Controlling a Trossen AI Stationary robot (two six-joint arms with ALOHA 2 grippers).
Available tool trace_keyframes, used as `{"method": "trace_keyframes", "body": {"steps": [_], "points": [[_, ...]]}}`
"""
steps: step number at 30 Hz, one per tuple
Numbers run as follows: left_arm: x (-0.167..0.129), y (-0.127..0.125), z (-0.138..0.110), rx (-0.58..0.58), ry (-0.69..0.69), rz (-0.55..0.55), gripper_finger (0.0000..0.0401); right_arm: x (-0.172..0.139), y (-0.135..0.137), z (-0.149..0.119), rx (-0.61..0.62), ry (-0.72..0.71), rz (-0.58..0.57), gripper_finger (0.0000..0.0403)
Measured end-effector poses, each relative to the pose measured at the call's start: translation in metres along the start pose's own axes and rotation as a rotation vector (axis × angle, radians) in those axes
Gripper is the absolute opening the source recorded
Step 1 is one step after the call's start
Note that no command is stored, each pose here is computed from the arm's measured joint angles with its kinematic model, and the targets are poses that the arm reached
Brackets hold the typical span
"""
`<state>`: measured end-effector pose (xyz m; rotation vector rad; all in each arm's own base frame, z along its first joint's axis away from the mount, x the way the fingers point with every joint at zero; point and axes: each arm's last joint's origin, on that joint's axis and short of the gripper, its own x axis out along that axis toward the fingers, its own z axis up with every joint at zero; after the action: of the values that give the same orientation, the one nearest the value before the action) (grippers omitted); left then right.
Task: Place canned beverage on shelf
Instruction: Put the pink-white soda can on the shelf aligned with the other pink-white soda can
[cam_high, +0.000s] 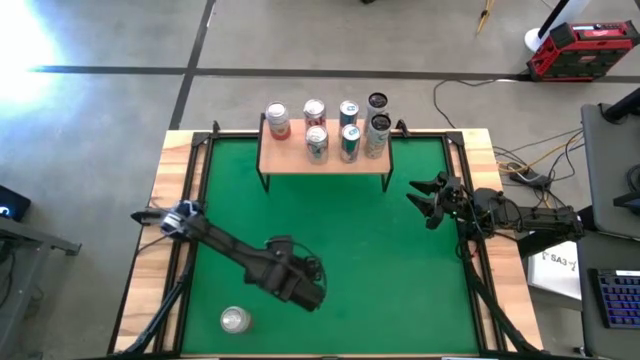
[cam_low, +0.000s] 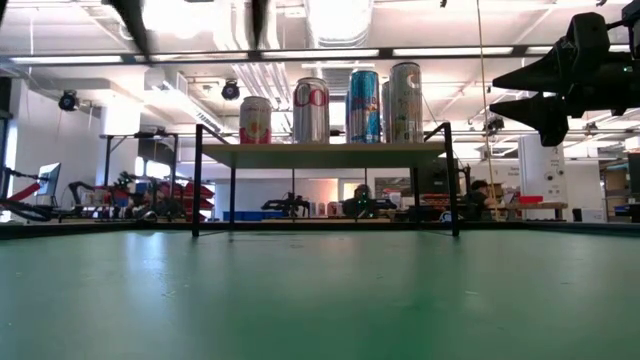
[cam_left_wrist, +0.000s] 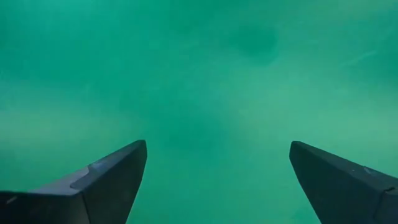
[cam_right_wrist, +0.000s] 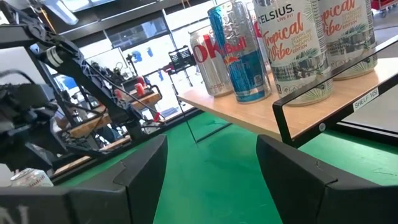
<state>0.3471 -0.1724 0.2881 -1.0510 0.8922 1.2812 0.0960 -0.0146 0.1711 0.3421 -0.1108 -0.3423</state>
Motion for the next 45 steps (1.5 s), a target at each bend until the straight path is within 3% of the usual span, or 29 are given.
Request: {"method": "trace_keyframes", "body": {"steps": [9,20,38,45], "points": [[-0.014,0.055,-0.022,-0.219,0.163,0.168,0.0362,0.0,0.0,0.0,0.0,0.0,0.0,0.0238],[-0.038,0.115,-0.068,-0.53,0.188,0.283,0.0356,0.0,0.0,0.0,0.0,0.0,0.0,0.0238],[-0.002,0.11,-0.114,-0.644,0.151,0.363,0.0355,0.0,0.0,0.0,0.0,0.0,0.0,0.0238],[0.006,0.111,-0.119,-0.651,0.111,0.364,0.0323,0.0,0.0,0.0,0.0,0.0,0.0,0.0238]]}}
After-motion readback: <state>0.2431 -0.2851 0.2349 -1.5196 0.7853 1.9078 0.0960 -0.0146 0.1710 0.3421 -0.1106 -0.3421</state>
